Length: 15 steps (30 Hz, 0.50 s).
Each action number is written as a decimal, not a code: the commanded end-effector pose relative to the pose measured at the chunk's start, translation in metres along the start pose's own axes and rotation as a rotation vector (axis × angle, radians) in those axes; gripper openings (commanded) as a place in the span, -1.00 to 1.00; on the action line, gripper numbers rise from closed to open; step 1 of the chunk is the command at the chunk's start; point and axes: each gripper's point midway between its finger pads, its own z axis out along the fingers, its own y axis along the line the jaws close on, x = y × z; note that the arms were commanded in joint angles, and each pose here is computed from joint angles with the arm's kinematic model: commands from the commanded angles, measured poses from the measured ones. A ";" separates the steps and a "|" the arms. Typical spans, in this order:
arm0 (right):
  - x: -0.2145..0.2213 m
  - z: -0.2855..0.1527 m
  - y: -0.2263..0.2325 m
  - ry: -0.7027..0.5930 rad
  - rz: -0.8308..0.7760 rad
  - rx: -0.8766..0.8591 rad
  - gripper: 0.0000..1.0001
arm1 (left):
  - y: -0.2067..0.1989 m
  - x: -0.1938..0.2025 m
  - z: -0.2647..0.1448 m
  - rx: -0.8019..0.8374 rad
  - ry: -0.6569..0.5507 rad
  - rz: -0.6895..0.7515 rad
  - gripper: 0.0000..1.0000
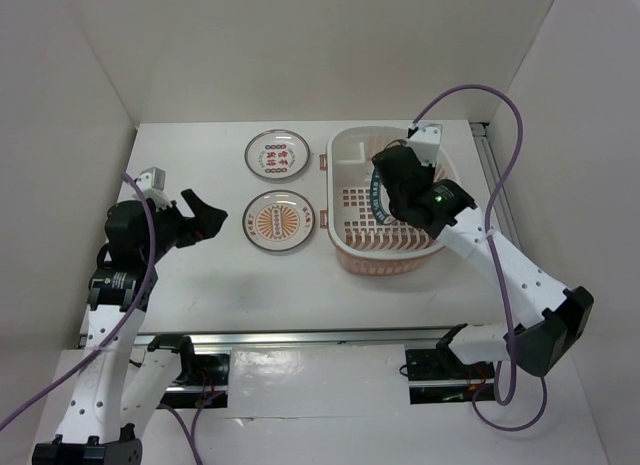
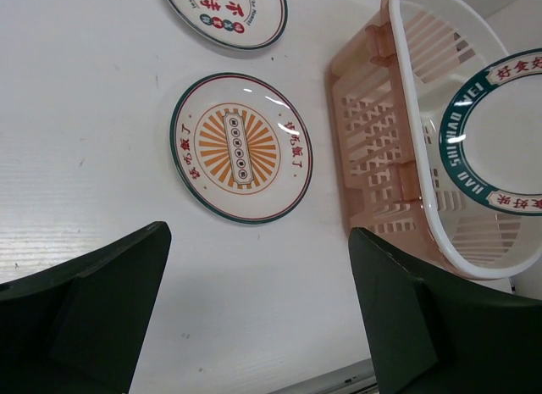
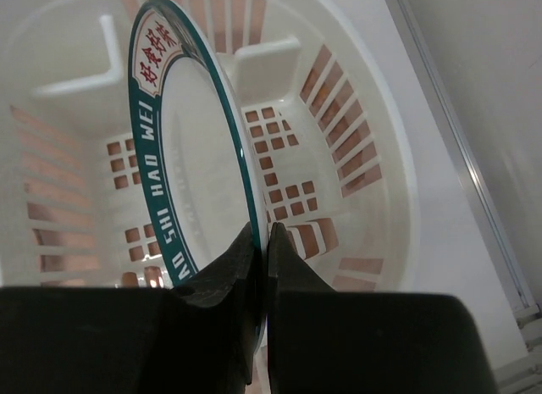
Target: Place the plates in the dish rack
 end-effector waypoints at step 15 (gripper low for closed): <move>0.052 -0.005 0.021 0.045 -0.047 -0.007 -1.00 | 0.000 -0.006 -0.001 0.002 -0.028 0.043 1.00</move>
